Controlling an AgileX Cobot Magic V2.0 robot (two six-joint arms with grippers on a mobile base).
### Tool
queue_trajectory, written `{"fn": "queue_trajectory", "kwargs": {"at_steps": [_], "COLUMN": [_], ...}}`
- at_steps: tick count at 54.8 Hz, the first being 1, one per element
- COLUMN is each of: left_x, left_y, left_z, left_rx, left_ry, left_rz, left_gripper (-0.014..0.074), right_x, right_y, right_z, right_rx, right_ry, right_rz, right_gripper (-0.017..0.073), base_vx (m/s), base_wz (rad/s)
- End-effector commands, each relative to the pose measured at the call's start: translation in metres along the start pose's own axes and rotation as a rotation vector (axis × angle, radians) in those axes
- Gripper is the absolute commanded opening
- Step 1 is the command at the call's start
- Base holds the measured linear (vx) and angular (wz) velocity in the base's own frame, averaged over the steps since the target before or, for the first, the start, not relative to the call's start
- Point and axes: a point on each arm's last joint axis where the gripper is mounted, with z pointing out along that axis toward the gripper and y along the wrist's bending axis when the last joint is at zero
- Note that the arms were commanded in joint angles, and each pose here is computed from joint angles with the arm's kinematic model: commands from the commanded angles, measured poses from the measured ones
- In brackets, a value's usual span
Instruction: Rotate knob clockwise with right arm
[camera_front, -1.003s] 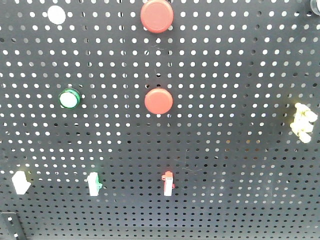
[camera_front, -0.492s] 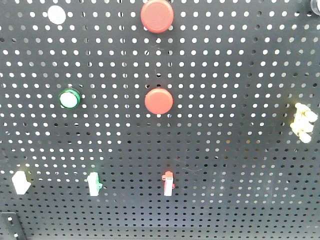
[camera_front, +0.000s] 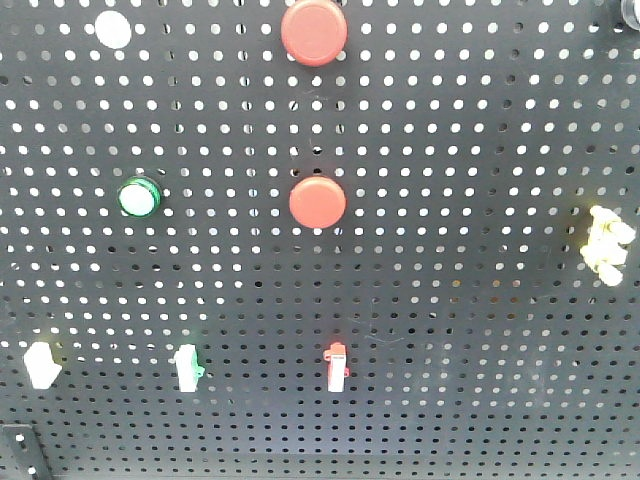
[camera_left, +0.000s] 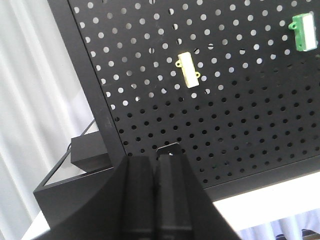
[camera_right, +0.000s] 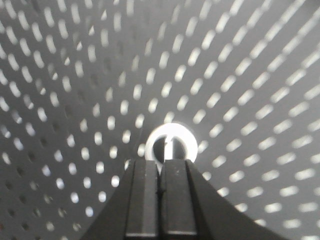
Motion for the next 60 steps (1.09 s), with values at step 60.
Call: {"fn": "queue_trajectory", "kwargs": {"at_steps": [60], "left_x": [0.003], "left_y": [-0.002], "left_z": [-0.001], "left_rx": [-0.005], "left_ry": [-0.061], "left_rz": [-0.010], "left_gripper": [-0.0006], "right_x": [0.006], "right_y": [-0.013], "right_z": [0.025], "right_rx": [0.110], "right_ry": [-0.057], "right_rz": [0.122], "right_gripper": [0.0298], "base_vx": [0.00], "base_wz": [0.00]}}
